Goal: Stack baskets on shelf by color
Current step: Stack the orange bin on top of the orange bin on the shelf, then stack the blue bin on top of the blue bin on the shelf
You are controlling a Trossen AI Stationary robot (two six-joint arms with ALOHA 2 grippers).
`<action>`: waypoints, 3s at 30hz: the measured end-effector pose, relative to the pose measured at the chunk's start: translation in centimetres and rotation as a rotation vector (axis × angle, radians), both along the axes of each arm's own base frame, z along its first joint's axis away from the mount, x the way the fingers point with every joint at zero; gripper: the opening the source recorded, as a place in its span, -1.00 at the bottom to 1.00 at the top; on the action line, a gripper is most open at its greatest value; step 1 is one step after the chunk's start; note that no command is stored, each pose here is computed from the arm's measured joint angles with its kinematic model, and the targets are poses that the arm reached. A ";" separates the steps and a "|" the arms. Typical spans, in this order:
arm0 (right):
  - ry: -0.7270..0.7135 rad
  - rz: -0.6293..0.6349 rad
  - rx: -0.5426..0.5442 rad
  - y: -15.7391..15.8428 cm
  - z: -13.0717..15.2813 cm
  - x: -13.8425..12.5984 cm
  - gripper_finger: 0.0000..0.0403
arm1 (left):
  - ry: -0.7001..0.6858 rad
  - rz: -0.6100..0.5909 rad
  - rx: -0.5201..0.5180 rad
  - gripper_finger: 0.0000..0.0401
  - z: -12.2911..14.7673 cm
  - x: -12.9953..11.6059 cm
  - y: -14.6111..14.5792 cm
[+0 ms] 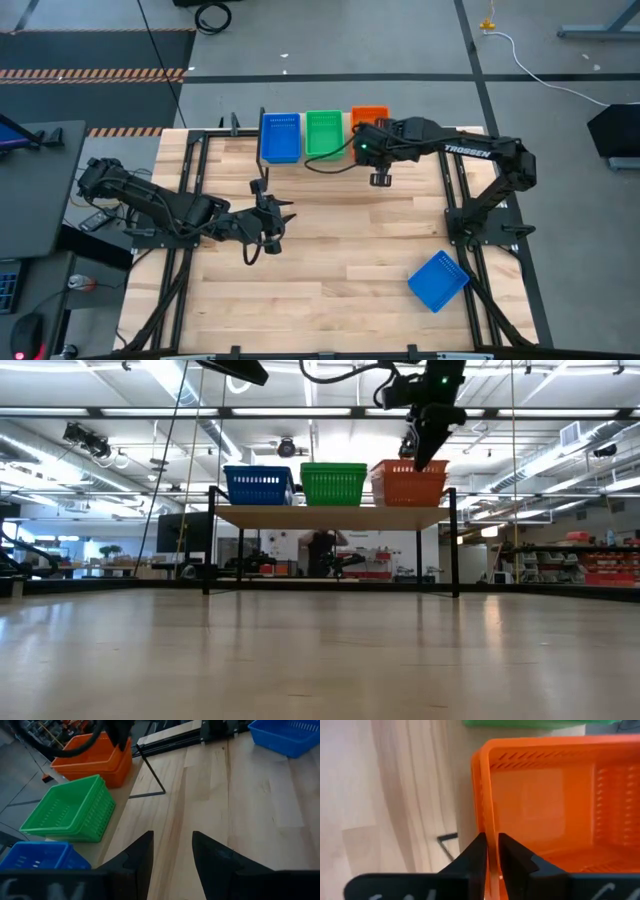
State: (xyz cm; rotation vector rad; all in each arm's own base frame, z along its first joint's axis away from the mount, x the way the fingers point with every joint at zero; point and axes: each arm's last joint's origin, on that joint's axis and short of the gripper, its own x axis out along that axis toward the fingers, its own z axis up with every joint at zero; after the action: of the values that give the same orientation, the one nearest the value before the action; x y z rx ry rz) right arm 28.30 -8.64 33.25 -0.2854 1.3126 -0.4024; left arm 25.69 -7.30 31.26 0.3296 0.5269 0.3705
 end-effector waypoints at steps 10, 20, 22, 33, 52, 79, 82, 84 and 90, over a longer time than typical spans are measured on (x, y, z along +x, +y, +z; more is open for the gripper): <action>-0.131 0.005 -0.015 0.5 3.3 0.1 -0.55 | 0.000 0.000 0.000 -0.29 0.0 0.0 0.0; -0.182 -0.063 0.099 1.7 5.2 -0.6 -0.53 | 0.001 0.000 -0.002 -0.29 0.0 0.0 0.0; -0.161 -0.115 0.218 2.3 4.8 -1.0 -0.53 | 0.008 0.000 0.001 -0.29 -0.1 -0.1 0.0; -0.019 -0.254 0.432 7.9 1.9 -1.4 -0.55 | -0.009 -0.064 -0.056 -0.29 0.1 0.2 -0.3; 0.077 -0.497 0.550 22.4 -2.8 -5.3 -0.54 | 0.036 -0.276 -0.188 -0.33 -0.1 0.2 -1.0; -0.014 -0.669 0.647 29.5 -13.0 -10.9 0.04 | -0.017 -0.382 -0.318 -0.34 -0.5 -0.4 -5.9; -0.022 -0.666 0.659 29.4 -13.7 -11.0 0.04 | -0.008 -0.389 -0.316 -0.34 -1.0 0.0 -6.4; -0.023 -0.661 0.651 29.2 -14.3 -11.1 0.04 | -0.012 -0.381 -0.336 -0.34 -1.3 0.3 -6.7; 0.019 -0.665 0.589 28.4 -16.1 -12.2 0.03 | -0.016 -0.341 -0.395 -0.34 -2.0 0.8 -7.0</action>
State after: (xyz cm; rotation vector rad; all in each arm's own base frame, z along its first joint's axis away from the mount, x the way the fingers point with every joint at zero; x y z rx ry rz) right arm 16.10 19.72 17.15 0.6592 1.4632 -0.5421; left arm 26.50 -14.29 29.31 0.0305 0.5048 -0.0638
